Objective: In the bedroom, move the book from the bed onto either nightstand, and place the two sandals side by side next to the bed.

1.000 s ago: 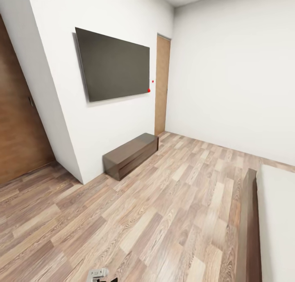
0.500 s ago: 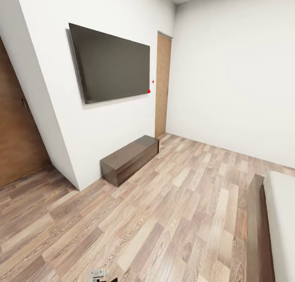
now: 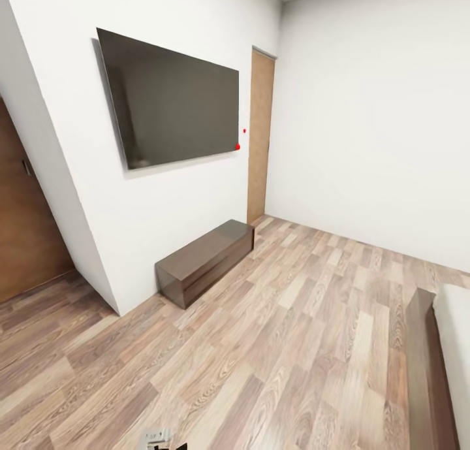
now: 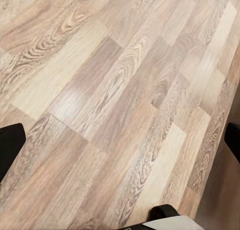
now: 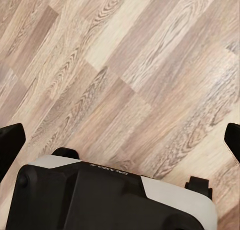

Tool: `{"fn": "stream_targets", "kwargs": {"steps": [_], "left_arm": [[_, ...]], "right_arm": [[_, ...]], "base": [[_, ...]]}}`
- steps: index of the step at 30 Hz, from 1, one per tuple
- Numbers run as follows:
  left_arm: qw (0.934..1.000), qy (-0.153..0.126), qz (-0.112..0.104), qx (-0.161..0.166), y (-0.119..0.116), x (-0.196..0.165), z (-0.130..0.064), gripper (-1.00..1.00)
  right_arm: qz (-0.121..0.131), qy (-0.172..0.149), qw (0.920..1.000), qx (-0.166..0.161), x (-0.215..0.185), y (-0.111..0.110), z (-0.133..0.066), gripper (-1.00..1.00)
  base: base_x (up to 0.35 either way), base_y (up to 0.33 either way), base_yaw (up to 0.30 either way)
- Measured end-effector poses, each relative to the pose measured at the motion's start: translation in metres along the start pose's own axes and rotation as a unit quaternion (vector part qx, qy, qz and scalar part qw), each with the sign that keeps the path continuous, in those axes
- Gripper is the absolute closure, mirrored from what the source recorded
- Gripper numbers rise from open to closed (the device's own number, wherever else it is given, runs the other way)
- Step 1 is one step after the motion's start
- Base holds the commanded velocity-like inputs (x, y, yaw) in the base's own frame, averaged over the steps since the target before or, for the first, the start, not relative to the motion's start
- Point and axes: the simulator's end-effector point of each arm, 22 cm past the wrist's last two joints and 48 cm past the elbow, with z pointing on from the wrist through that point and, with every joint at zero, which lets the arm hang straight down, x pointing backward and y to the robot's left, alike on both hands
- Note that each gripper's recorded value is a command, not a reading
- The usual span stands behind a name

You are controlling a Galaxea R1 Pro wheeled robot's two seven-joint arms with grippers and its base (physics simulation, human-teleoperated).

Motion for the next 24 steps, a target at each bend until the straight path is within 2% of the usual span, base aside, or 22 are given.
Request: {"fn": "stream_targets", "kwargs": {"steps": [24], "left_arm": [[1.0000, 0.000, 0.000, 0.000, -0.0001, 0.0001, 0.0000, -1.00]], "right_arm": [[0.000, 0.000, 1.0000, 0.000, 0.0001, 0.0000, 0.0000, -1.00]], "base": [[0.333, 0.000, 0.000]]}}
